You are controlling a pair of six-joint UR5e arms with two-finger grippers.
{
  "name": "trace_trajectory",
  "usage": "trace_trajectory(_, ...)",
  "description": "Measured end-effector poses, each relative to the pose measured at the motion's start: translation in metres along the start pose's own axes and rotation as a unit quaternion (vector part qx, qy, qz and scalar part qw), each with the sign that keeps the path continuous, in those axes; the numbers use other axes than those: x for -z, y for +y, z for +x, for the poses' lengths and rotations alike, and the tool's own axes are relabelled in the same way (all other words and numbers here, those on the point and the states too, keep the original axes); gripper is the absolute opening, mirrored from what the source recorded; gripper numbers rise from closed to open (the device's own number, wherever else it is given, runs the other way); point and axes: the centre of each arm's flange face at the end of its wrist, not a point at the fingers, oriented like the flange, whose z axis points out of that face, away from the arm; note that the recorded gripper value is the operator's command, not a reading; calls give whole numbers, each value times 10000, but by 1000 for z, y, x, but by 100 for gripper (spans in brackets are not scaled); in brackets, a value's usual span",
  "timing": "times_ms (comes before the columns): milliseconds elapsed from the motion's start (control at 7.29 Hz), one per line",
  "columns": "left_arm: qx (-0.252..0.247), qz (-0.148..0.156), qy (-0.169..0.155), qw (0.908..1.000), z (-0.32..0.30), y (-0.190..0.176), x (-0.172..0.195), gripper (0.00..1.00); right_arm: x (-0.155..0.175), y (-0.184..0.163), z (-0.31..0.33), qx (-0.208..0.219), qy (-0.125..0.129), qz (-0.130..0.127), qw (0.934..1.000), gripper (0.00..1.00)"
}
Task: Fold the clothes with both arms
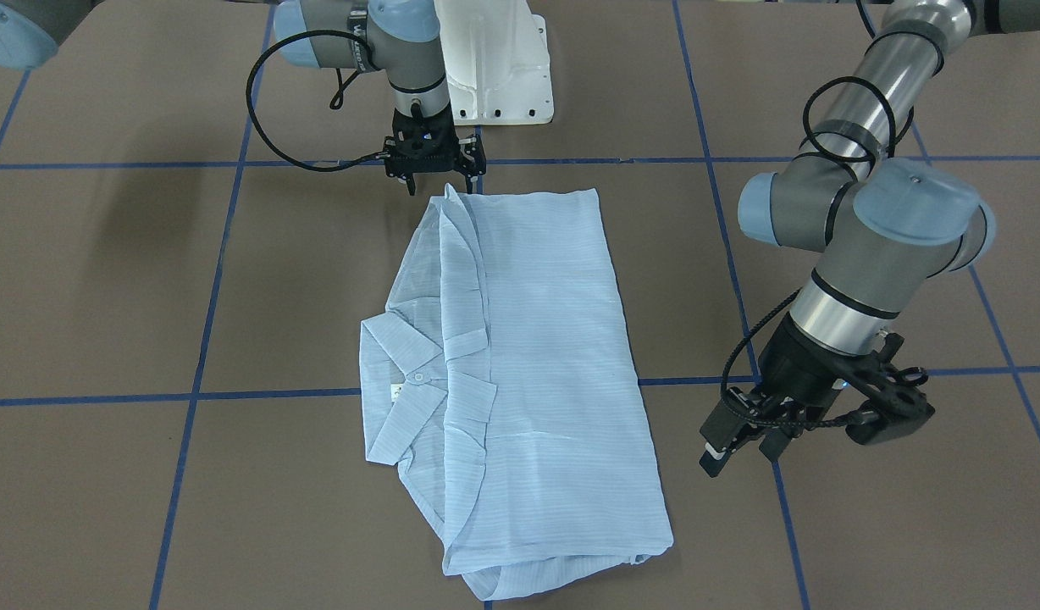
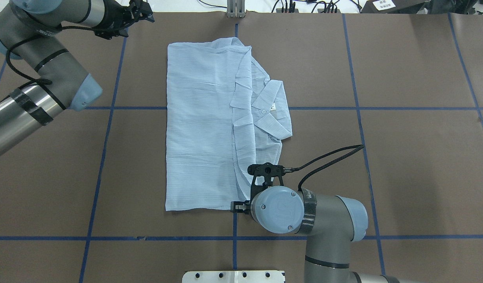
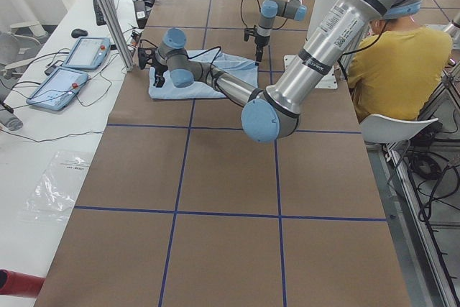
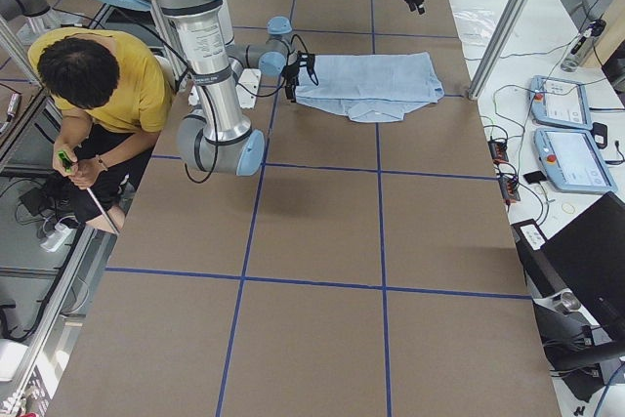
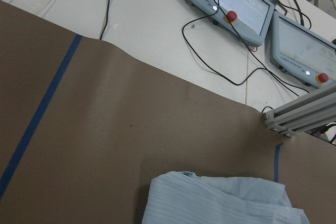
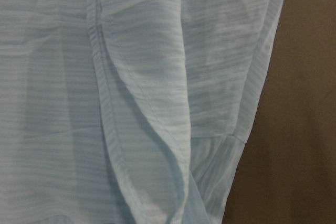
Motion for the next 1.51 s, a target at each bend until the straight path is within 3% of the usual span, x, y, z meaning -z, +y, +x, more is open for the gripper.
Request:
trace_trajectory(549, -8, 7, 25, 10000, 3, 0, 4, 100, -6, -59, 24, 318, 236, 246, 9989, 100)
trace_trajectory(824, 1, 7, 6, 10000, 14, 1, 15, 100, -7, -78, 46, 362, 306, 166, 9987, 100)
trace_trajectory(1235, 31, 19, -23, 10000, 20, -3, 25, 100, 22, -62, 119, 321, 345, 73, 9989, 100)
trace_trajectory(1510, 45, -11, -12, 10000, 20, -6, 29, 99, 37, -53, 133, 228, 296, 72, 9993, 100)
